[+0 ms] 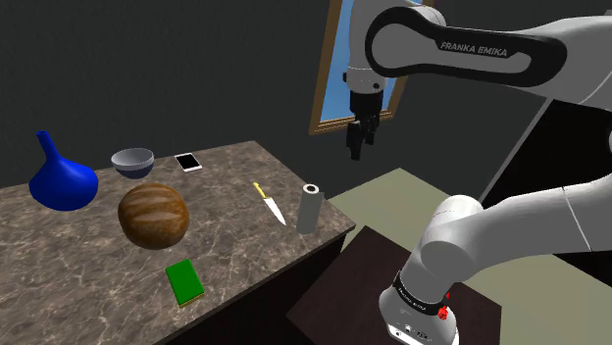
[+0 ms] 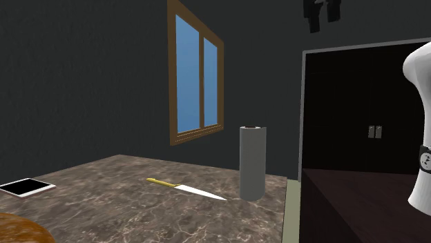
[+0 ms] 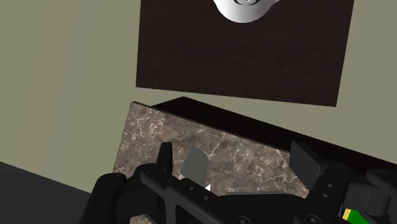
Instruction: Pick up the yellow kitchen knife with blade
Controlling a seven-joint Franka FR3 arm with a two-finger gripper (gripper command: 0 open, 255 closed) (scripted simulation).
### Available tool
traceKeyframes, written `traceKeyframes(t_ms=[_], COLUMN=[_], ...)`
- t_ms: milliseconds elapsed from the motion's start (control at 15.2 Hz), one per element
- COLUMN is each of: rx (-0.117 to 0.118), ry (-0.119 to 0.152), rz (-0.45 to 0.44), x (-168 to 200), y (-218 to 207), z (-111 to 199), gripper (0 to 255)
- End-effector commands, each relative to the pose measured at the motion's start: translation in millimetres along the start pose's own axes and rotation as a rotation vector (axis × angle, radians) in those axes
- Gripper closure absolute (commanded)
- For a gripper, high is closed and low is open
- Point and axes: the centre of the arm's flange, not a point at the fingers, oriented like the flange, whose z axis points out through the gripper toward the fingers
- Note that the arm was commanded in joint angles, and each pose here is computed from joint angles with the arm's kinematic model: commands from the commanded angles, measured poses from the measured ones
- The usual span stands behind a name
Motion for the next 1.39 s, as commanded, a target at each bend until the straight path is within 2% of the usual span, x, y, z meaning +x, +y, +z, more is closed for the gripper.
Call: traceKeyframes(t_ms=[0, 1320], rx=[0.0, 0.068], ry=[0.0, 0.107], rz=[0.0, -0.033], x=[0, 186], y=[0, 47], z=[0, 167], gripper=[0, 0])
